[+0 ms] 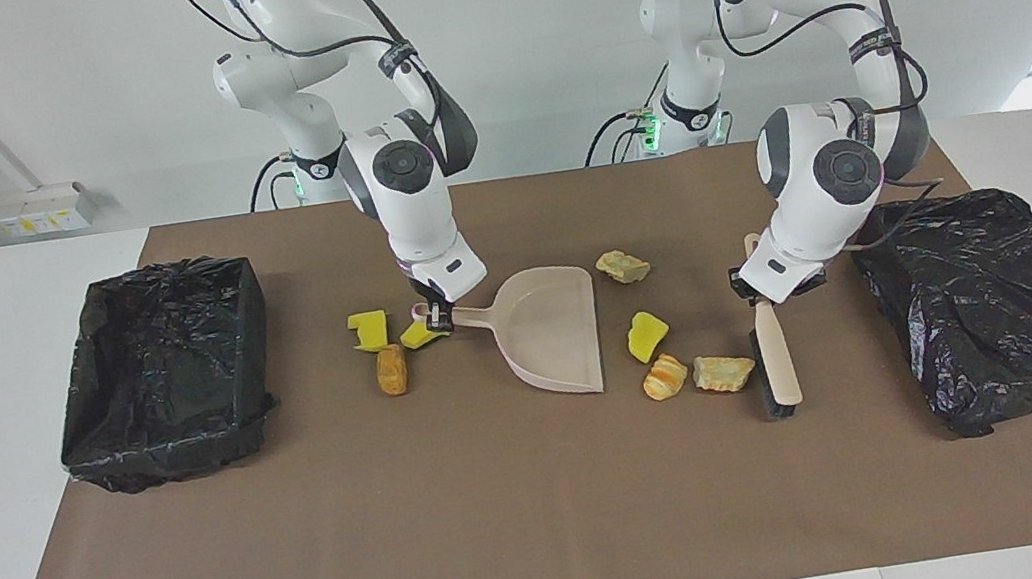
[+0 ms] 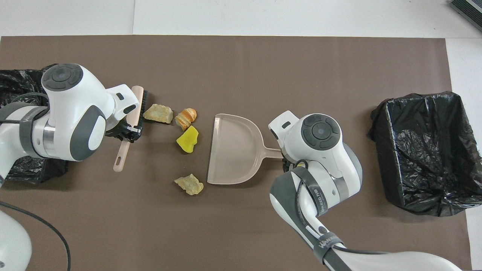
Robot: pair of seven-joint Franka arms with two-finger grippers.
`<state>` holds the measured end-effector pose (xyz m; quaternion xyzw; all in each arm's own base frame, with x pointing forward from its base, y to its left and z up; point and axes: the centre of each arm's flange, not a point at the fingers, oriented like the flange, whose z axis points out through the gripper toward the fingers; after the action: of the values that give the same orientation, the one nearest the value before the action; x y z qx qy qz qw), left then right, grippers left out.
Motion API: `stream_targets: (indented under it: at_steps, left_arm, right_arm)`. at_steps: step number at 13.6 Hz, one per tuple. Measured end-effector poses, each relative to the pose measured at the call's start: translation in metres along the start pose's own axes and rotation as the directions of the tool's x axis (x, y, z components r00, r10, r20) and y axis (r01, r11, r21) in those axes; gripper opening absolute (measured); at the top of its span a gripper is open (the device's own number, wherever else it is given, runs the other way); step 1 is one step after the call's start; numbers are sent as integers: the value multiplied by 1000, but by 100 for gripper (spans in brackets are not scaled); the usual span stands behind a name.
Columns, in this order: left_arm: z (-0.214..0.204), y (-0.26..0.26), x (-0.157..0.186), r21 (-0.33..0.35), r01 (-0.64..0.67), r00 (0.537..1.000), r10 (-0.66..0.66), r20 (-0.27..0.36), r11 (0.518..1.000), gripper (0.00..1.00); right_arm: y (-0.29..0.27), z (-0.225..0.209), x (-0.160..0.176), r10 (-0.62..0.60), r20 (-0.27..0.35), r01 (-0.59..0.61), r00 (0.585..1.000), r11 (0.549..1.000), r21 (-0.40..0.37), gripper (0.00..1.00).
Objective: Sweep and dump trash in bin
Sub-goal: 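Raise the brush with the left gripper and move it farther from the robot, then sweep the crusts and sponge into the dustpan with the left gripper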
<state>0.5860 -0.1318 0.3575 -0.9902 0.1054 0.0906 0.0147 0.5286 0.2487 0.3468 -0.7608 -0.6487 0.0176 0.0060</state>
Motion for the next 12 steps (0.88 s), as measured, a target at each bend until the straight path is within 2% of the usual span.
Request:
stream_targets:
  at_steps: [7, 12]
  left_arm:
    - [7, 125, -16, -52, -26, 999, 27, 22, 998, 25]
    - [-2, 183, -38, -108, 50, 998, -45, 48, 993, 25]
  right_arm:
    - [1, 0, -2, 4, 1, -4, 1000, 1000, 1, 32]
    - [3, 0, -5, 10, 1, -10, 1000, 1000, 1, 32]
